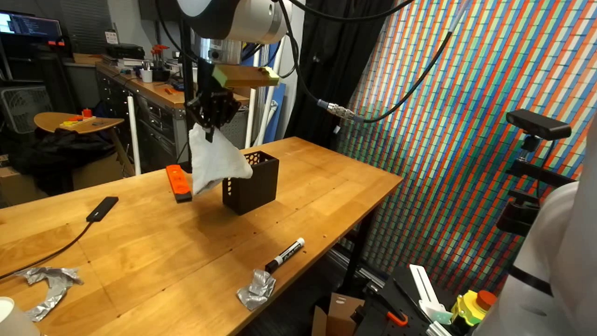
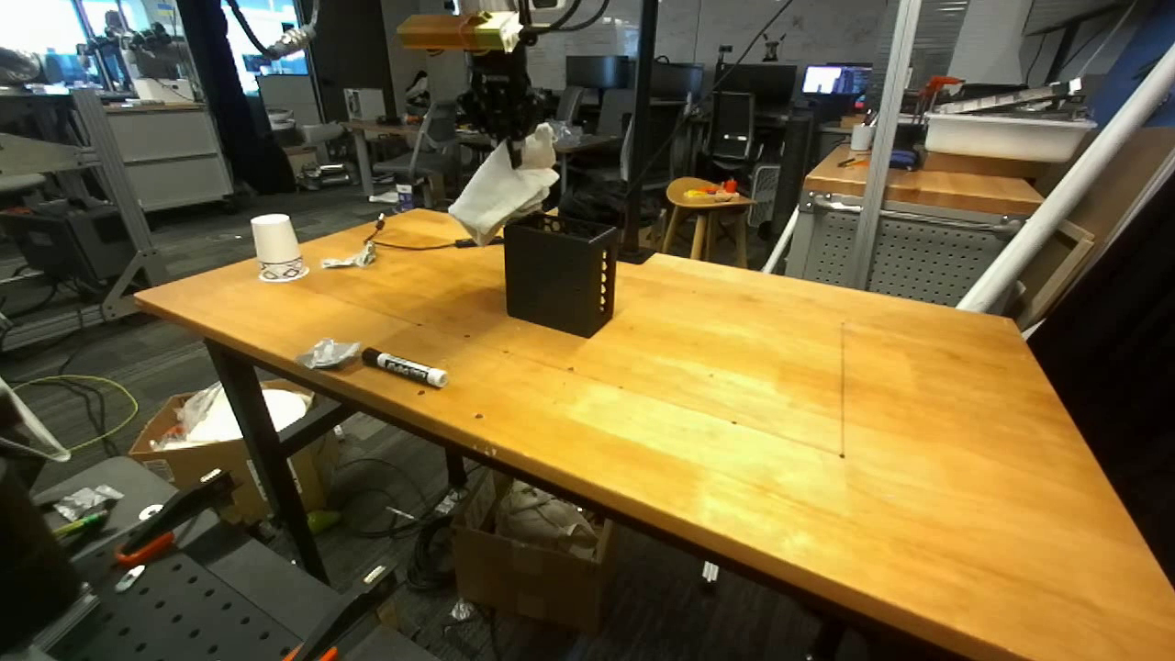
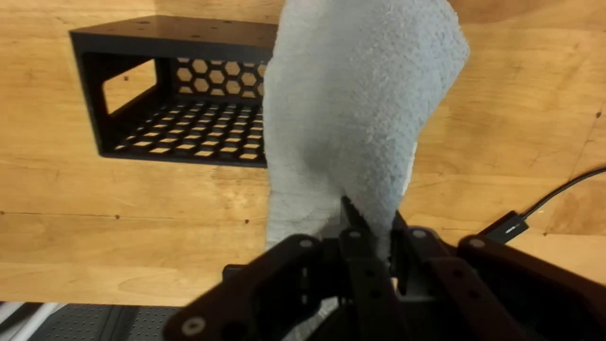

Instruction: Shove the cloth in the black box

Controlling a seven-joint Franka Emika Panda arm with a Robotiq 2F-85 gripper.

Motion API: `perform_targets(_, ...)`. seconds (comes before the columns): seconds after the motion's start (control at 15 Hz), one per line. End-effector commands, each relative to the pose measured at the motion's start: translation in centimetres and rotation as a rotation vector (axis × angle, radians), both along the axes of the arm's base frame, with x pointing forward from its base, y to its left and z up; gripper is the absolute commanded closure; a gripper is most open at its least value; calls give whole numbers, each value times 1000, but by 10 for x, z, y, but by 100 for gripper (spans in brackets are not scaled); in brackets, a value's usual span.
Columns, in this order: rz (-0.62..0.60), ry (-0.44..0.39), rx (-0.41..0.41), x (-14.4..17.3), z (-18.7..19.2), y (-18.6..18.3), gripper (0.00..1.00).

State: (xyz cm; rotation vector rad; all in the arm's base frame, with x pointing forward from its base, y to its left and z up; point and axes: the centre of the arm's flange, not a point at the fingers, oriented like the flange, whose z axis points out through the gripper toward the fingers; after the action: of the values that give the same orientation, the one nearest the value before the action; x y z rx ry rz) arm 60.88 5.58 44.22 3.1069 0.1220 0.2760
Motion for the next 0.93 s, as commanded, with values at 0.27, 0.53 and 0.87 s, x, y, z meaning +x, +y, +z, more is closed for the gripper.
perform_targets(0.27, -89, -50, -118, 7, 10, -60, 97)
perform_targets(0.53, -89, 19, -125, 8, -27, -64, 97)
perform_targets(0.87, -66, 110, -178, 10, -89, -65, 97)
